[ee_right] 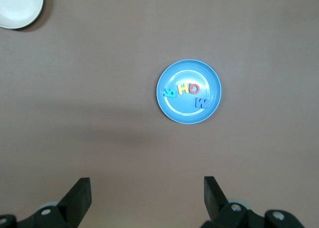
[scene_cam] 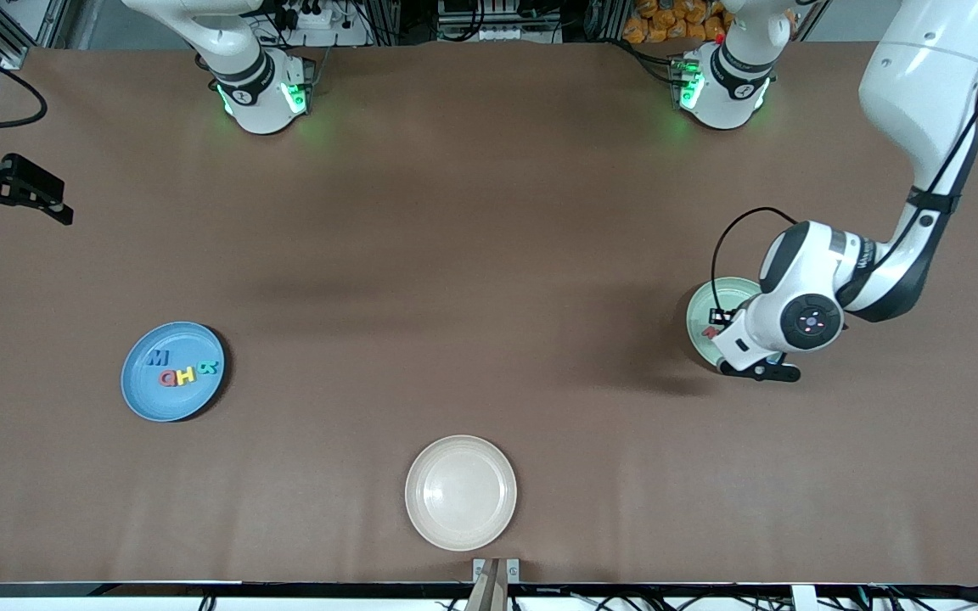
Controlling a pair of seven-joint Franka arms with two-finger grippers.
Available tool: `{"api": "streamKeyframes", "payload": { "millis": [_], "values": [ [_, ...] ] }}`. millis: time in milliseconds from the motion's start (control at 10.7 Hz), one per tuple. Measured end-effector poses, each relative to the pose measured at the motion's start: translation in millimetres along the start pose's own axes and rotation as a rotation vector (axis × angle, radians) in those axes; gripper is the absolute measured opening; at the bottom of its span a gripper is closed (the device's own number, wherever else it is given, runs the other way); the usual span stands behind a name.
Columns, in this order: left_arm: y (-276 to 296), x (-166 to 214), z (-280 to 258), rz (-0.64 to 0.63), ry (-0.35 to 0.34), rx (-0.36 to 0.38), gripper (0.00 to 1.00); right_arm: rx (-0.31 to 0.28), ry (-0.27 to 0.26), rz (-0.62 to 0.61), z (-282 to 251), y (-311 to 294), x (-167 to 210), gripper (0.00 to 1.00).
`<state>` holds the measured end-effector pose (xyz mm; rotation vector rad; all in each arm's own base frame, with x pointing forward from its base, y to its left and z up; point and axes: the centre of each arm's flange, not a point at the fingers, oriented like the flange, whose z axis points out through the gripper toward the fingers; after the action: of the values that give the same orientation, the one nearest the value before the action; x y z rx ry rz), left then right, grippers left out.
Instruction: Sort uppercase to blue plate, lowercase to green plate
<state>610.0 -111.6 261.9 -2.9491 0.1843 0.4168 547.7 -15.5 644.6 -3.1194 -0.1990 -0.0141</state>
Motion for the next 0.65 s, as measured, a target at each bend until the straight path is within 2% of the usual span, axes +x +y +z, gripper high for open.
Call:
{"api": "streamKeyframes", "payload": {
  "millis": [280,654],
  "values": [
    [-12,6,-88,-0.057,0.108,-0.038,0.53,0.001,-0.005,0.005,0,-1,-1,1.0],
    [-48,-9,-191,-0.152,0.255,-0.139,0.63,0.004,-0.023,0.009,1,-1,-3,1.0]
  ]
}}
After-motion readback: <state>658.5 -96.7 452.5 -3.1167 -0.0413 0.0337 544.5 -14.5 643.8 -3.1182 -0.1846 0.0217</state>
